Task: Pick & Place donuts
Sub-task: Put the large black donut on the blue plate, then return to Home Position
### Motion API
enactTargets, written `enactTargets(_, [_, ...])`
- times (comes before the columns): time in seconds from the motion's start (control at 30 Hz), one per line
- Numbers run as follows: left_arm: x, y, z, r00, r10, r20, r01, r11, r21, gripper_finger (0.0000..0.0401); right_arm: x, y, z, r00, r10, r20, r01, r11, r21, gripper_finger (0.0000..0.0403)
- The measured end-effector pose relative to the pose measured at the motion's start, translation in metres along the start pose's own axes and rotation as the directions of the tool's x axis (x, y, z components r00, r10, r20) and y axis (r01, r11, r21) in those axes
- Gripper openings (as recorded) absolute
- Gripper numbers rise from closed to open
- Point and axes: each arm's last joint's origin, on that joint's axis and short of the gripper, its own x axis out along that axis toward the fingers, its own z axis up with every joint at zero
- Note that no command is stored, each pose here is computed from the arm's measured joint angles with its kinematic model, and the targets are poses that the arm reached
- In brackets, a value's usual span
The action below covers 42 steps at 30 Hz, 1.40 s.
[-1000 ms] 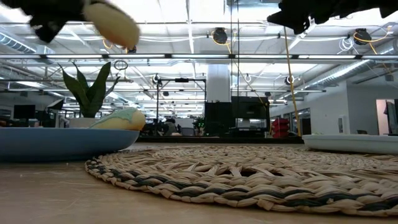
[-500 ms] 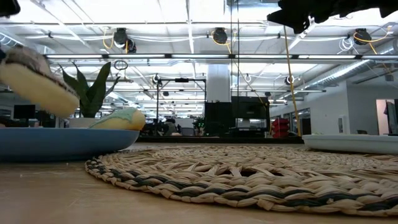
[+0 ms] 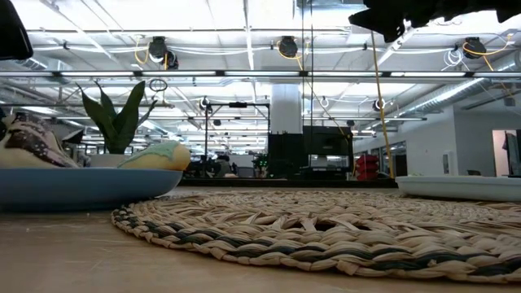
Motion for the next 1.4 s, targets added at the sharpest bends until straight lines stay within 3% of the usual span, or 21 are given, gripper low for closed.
enactTargets(0.3, [0.007, 0.002, 0.008, 1.000, 0.030, 0.001, -0.030, 0.998, -0.053, 0.0102, 0.000, 0.000, -0.001, 1.000, 0.001, -0.007, -0.001, 1.000, -0.001, 0.0238])
enactTargets(0.47, [0.010, 0.004, 0.012, 0.999, 0.047, 0.022, -0.046, 0.998, -0.043, 0.0171, 0.000, 0.000, -0.001, 1.000, 0.002, -0.007, -0.002, 1.000, -0.002, 0.0238])
enactTargets(0.7, [0.010, 0.005, 0.010, 0.997, 0.048, -0.063, -0.050, 0.998, -0.028, 0.0263, 0.000, 0.000, -0.001, 1.000, 0.003, -0.008, -0.003, 1.000, -0.003, 0.0238])
enactTargets(0.93, [0.001, 0.003, 0.018, 0.998, 0.002, -0.064, -0.004, 0.999, -0.036, 0.0307, 0.000, 0.000, -0.001, 1.000, 0.004, -0.008, -0.004, 1.000, -0.002, 0.0238])
enactTargets(1.03, [-0.006, 0.002, 0.024, 0.998, -0.029, -0.048, 0.030, 0.999, 0.032, 0.0314, 0.000, 0.000, -0.001, 1.000, 0.004, -0.008, -0.004, 1.000, -0.002, 0.0238])
enactTargets(1.2, [-0.026, 0.002, 0.045, 0.992, -0.092, 0.083, 0.078, 0.984, 0.158, 0.0317, 0.000, 0.000, -0.001, 1.000, 0.003, -0.008, -0.003, 1.000, -0.003, 0.0238])
enactTargets(1.3, [-0.043, 0.004, 0.060, 0.978, -0.144, 0.154, 0.102, 0.962, 0.254, 0.0314, 0.000, 0.000, -0.001, 1.000, 0.004, -0.007, -0.004, 1.000, -0.009, 0.0238])
enactTargets(1.4, [-0.059, 0.010, 0.076, 0.952, -0.163, 0.259, 0.058, 0.927, 0.370, 0.0313, -0.003, 0.000, 0.001, 1.000, 0.007, 0.007, -0.007, 1.000, 0.000, 0.0238])
